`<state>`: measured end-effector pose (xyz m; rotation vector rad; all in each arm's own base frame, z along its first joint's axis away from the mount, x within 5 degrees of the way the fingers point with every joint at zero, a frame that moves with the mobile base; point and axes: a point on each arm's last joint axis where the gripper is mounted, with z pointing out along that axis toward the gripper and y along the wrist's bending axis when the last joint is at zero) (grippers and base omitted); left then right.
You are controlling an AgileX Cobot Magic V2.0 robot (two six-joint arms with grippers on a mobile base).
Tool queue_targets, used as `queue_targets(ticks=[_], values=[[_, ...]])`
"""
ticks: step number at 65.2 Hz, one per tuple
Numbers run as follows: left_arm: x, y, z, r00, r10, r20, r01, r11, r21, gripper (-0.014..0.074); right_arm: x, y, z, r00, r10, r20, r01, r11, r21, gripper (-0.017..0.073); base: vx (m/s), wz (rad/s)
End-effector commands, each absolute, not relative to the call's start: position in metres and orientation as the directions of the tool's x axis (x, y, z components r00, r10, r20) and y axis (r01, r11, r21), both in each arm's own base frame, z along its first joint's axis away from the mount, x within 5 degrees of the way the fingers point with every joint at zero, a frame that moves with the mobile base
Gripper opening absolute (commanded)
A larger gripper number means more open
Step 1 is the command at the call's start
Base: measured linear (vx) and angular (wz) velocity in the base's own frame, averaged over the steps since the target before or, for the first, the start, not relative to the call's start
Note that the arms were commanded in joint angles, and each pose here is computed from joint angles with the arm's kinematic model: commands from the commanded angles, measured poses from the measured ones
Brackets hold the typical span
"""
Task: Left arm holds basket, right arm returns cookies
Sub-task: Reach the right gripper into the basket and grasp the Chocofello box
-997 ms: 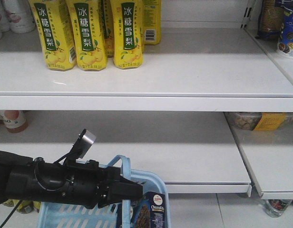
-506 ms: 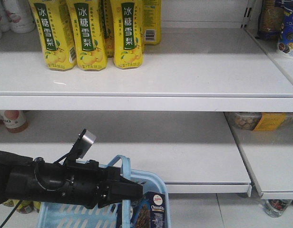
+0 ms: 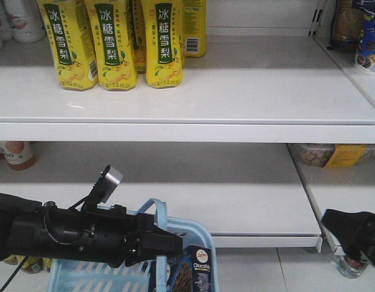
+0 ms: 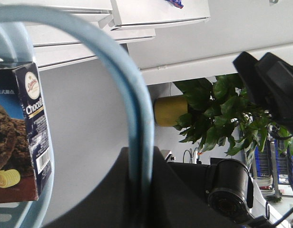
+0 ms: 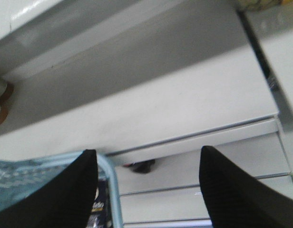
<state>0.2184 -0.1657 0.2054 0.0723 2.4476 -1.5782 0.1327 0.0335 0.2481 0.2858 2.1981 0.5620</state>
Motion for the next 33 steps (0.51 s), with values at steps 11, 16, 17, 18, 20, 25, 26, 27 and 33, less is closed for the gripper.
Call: queue_targets(ticks=[11,16,17,18,20,25,26,27,33], values=[[0.22,-0.169,0.232,-0.959,-0.132,-0.252,0.202,0.309,-0.929,-0.0006,0.154,0.08,0.235,-0.773,0.215,-0.597,-0.17,0.837,0.521,0.0454,0.0,0.0],[0.22,-0.169,0.232,-0.959,-0.132,-0.252,0.202,0.309,-0.929,-0.0006,0.156,0.091,0.225,-0.811,0.173,-0.559,-0.182,0.833,0.522,0.0454,0.0,0.0],[0.22,-0.169,0.232,-0.959,-0.132,-0.252,0.202,0.309,-0.929,-0.0006,0.157,0.093,0.222,-0.82,0.167,-0.548,-0.179,0.834,0.522,0.0454,0.0,0.0],[0.22,-0.169,0.232,-0.959,-0.132,-0.252,0.202,0.309,-0.929,-0.0006,0.158,0.095,0.221,-0.825,0.158,-0.543,-0.185,0.833,0.522,0.0454,0.0,0.0],[0.22,-0.169,0.232,-0.959,-0.132,-0.252,0.202,0.309,-0.929,-0.0006,0.16,0.099,0.217,-0.837,0.138,-0.53,-0.189,0.835,0.517,0.0454,0.0,0.0],[0.22,-0.169,0.232,-0.959,-0.132,-0.252,0.202,0.309,-0.929,-0.0006,0.163,0.109,0.211,-0.864,0.097,-0.494,-0.204,0.83,0.519,0.0454,0.0,0.0],[0.22,-0.169,0.232,-0.959,-0.132,-0.252,0.202,0.309,-0.929,-0.0006,0.164,0.112,0.211,-0.868,0.09,-0.489,-0.208,0.827,0.522,0.0454,0.0,0.0],[0.22,-0.169,0.232,-0.959,-0.132,-0.252,0.202,0.309,-0.929,-0.0006,0.164,0.114,0.21,-0.873,0.08,-0.481,-0.213,0.825,0.523,0.0454,0.0,0.0],[0.22,-0.169,0.232,-0.959,-0.132,-0.252,0.202,0.309,-0.929,-0.0006,0.17,0.124,0.205,-0.893,0.055,-0.446,-0.214,0.82,0.53,0.0454,0.0,0.0]])
